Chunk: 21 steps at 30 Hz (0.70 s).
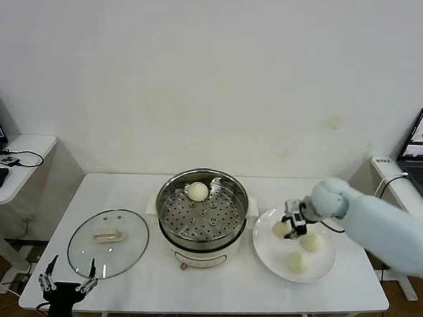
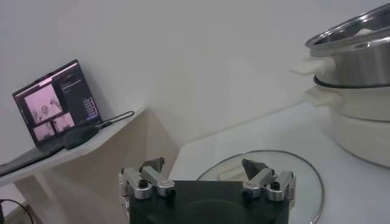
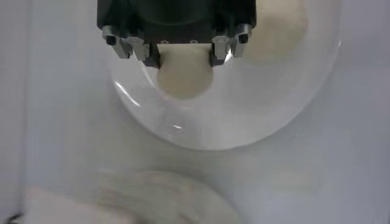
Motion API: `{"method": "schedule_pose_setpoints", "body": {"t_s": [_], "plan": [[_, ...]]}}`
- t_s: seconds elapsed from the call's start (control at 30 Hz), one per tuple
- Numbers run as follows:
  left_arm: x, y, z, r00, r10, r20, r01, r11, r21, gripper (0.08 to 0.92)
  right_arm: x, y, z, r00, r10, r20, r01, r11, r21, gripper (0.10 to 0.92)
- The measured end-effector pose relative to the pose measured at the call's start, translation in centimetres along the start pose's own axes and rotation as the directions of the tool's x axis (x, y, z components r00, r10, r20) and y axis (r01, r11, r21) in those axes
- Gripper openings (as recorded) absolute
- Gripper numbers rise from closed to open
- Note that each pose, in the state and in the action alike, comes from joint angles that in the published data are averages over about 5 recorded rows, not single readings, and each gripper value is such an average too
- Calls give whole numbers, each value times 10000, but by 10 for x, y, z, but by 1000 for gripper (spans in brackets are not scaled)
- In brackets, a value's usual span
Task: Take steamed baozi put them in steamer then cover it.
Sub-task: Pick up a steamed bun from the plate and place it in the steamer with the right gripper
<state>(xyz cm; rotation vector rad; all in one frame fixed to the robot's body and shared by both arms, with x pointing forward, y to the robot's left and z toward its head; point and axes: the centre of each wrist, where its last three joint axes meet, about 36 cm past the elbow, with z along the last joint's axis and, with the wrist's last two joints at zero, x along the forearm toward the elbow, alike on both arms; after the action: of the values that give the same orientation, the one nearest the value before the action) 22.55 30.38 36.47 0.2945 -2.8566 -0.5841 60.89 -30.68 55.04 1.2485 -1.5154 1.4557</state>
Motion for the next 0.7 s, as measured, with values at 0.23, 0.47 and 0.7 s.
{"method": "schedule_pose_setpoints", "body": {"t_s": [0.23,0.47,0.7], "plan": [[0,0,-4,9999,84,108,-84,10000,-17,823,68,-26,-32,9958,742,530,-749,9971,104,527],[-2,2,-6,9998,45,186,-44,10000,-21,823,103,-49,-98,9878,905,1267,-948,9951,290,534],[-3,5,-8,9996,-115,260,114,9999,21,823,90,-65,-177,9839,537,1702,-654,9958,640,535]]}}
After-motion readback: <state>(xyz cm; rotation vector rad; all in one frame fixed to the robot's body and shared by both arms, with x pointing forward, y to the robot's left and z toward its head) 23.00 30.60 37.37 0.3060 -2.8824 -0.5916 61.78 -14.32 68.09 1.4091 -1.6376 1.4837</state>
